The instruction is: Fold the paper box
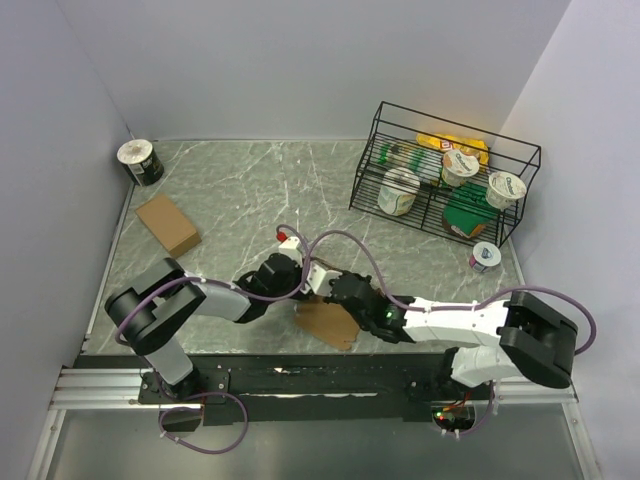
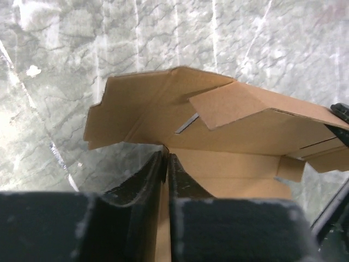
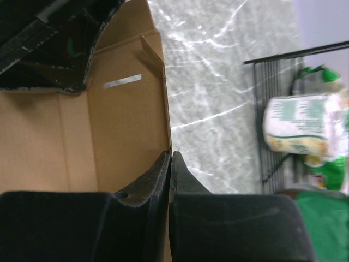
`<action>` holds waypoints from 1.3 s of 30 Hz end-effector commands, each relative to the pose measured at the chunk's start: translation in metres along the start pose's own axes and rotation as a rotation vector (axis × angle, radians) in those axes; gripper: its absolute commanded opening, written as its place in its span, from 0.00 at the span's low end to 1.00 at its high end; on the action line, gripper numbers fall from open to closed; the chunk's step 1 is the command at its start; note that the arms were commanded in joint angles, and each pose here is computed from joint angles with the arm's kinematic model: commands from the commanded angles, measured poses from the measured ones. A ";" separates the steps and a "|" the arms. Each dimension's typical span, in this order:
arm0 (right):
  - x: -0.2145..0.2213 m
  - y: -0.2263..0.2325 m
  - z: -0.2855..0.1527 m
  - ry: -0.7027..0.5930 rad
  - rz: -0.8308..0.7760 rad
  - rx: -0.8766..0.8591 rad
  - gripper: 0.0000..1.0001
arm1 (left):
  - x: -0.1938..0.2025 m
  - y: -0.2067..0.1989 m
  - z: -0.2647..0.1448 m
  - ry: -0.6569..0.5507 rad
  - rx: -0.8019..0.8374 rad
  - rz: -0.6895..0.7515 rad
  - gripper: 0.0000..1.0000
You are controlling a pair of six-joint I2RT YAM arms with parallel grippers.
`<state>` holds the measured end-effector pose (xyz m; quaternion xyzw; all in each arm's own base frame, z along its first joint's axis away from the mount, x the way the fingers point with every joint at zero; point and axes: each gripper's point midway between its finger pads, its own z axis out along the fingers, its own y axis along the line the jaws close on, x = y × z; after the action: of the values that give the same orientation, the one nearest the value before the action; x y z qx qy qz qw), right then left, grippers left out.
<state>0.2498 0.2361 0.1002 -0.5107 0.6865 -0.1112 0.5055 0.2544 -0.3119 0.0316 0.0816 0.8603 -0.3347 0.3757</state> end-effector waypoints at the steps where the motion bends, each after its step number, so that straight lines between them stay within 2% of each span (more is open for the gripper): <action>1: -0.019 -0.022 -0.001 -0.043 -0.033 0.147 0.00 | -0.029 -0.036 -0.007 -0.076 0.157 -0.036 0.18; 2: -0.020 -0.025 0.000 -0.041 -0.045 0.165 0.00 | -0.035 -0.031 -0.009 -0.088 0.154 -0.047 0.20; 6: -0.029 -0.031 0.005 -0.062 -0.108 0.202 0.00 | -0.056 -0.023 -0.021 -0.131 0.171 -0.061 0.47; 12: -0.036 -0.031 0.013 -0.081 -0.158 0.204 0.00 | -0.066 -0.004 -0.047 -0.159 0.126 -0.029 0.72; 15: -0.035 -0.034 0.017 -0.086 -0.174 0.218 0.00 | -0.065 0.013 -0.061 -0.175 0.078 -0.037 0.79; 17: -0.036 -0.036 0.017 -0.103 -0.172 0.235 0.00 | -0.071 0.029 -0.071 -0.210 0.035 -0.056 0.79; 23: -0.035 -0.033 0.018 -0.124 -0.171 0.221 0.00 | -0.123 0.060 -0.090 -0.362 -0.029 -0.095 0.80; 25: -0.035 -0.032 0.017 -0.130 -0.165 0.212 0.00 | -0.148 0.069 -0.091 -0.418 -0.037 -0.105 0.80; 27: -0.035 -0.032 0.016 -0.135 -0.160 0.208 0.00 | -0.155 0.076 -0.080 -0.410 -0.029 -0.097 0.80; 28: -0.035 -0.031 0.016 -0.138 -0.161 0.203 0.00 | -0.171 0.078 -0.077 -0.427 -0.019 -0.087 0.80; 29: -0.036 -0.031 0.016 -0.141 -0.160 0.200 0.00 | -0.175 0.080 -0.070 -0.414 -0.012 -0.079 0.80; 30: -0.035 -0.030 0.016 -0.140 -0.157 0.197 0.00 | -0.164 0.089 -0.052 -0.346 -0.008 -0.073 0.79; 31: -0.035 -0.030 0.017 -0.141 -0.156 0.197 0.00 | -0.181 0.084 -0.045 -0.364 0.022 -0.050 0.78; 33: -0.033 -0.028 0.018 -0.138 -0.156 0.190 0.00 | -0.180 0.081 -0.022 -0.305 0.084 0.002 0.74; 39: -0.033 -0.026 0.020 -0.136 -0.156 0.182 0.00 | -0.162 0.070 0.007 -0.229 0.179 0.040 0.69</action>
<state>0.2774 0.2546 0.1157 -0.5416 0.5951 -0.1925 0.5617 0.4075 -0.2176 0.0926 0.0227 0.8054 -0.3684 0.4637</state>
